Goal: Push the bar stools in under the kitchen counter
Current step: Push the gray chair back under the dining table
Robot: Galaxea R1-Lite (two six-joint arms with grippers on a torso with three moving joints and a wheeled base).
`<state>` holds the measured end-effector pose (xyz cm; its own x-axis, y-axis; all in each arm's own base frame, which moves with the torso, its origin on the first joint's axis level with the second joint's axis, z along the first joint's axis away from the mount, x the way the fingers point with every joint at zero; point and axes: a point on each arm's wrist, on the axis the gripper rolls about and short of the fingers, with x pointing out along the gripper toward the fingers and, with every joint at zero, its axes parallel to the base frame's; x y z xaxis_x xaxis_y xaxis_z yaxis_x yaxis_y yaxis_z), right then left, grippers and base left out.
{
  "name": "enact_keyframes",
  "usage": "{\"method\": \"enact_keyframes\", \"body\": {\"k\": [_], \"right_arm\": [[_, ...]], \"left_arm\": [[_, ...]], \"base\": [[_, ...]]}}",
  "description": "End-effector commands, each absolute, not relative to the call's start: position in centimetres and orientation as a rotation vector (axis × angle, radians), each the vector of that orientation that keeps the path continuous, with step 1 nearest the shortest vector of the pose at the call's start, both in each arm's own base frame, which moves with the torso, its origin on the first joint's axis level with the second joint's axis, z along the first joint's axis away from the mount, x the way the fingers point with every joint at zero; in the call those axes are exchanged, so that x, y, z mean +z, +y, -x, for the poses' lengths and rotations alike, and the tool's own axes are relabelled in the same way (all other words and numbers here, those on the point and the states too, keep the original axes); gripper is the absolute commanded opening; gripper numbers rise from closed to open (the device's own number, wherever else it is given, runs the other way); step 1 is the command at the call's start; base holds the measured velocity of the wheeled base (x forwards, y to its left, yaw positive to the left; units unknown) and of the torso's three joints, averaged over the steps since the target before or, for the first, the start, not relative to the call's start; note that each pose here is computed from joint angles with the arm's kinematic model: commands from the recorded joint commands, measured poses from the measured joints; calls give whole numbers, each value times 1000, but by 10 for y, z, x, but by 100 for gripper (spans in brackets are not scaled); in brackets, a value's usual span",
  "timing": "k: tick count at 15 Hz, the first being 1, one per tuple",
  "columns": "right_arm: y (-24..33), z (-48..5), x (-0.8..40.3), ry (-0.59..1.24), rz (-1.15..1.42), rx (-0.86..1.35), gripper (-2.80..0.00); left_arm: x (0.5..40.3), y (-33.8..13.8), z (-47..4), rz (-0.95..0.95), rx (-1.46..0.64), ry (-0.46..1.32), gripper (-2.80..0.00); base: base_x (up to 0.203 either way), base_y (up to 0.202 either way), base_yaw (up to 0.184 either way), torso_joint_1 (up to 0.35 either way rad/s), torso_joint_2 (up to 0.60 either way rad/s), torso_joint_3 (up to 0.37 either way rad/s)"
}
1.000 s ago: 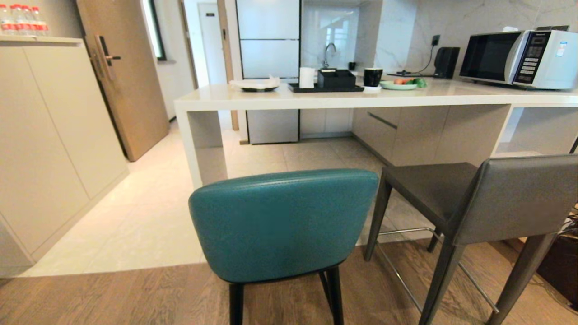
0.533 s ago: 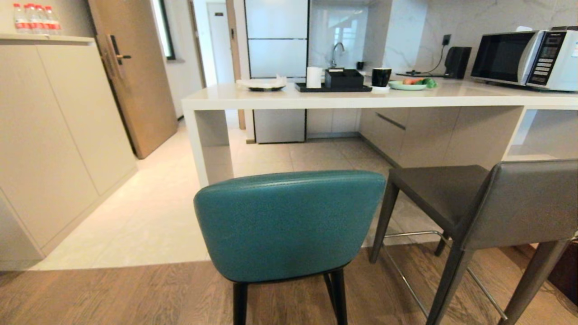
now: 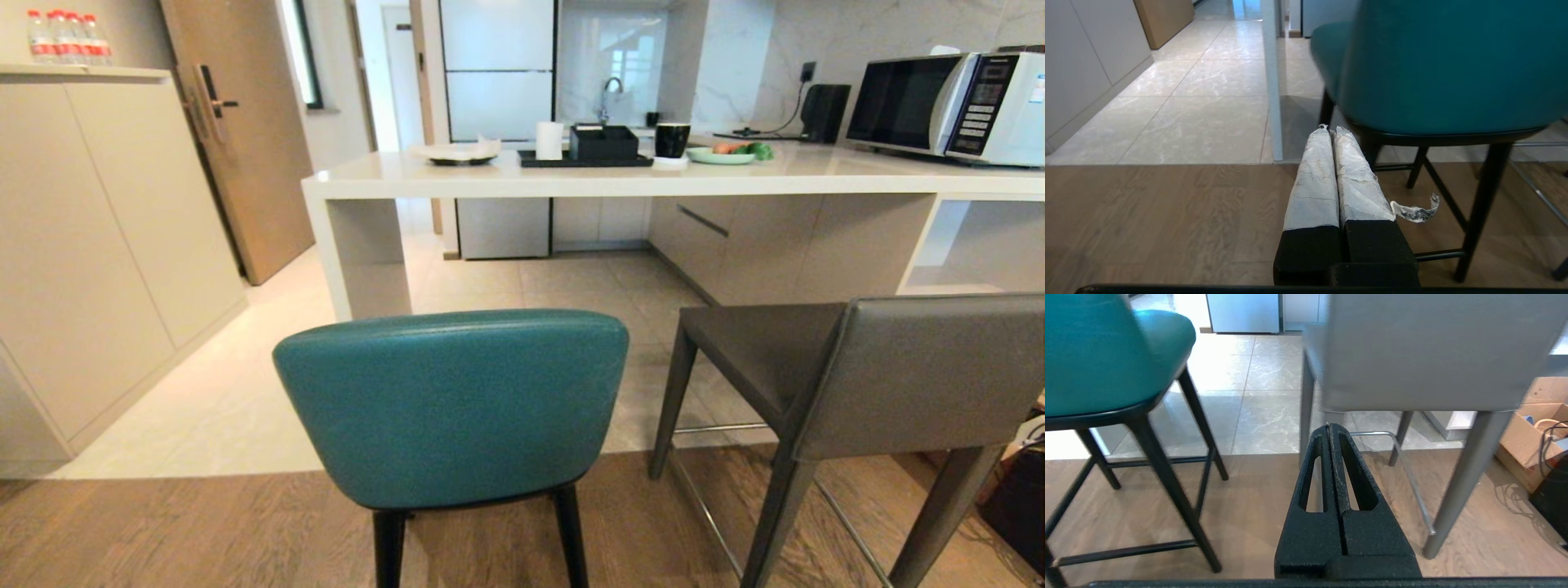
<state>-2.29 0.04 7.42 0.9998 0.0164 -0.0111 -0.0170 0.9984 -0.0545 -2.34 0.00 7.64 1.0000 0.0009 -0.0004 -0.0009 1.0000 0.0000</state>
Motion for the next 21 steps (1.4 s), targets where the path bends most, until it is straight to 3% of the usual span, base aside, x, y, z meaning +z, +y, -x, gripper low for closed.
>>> {"method": "enact_keyframes", "body": {"k": [1,21], "right_arm": [[0,23,74,12,55,17,-280],[0,23,75,9,32,5,-280]], "left_arm": [[76,0,23,1,2,2,-280],[76,0,23,2,2,2,-280]], "base": [[0,-192,6,0,3,4],[0,-193,4,2,2,2]]}}
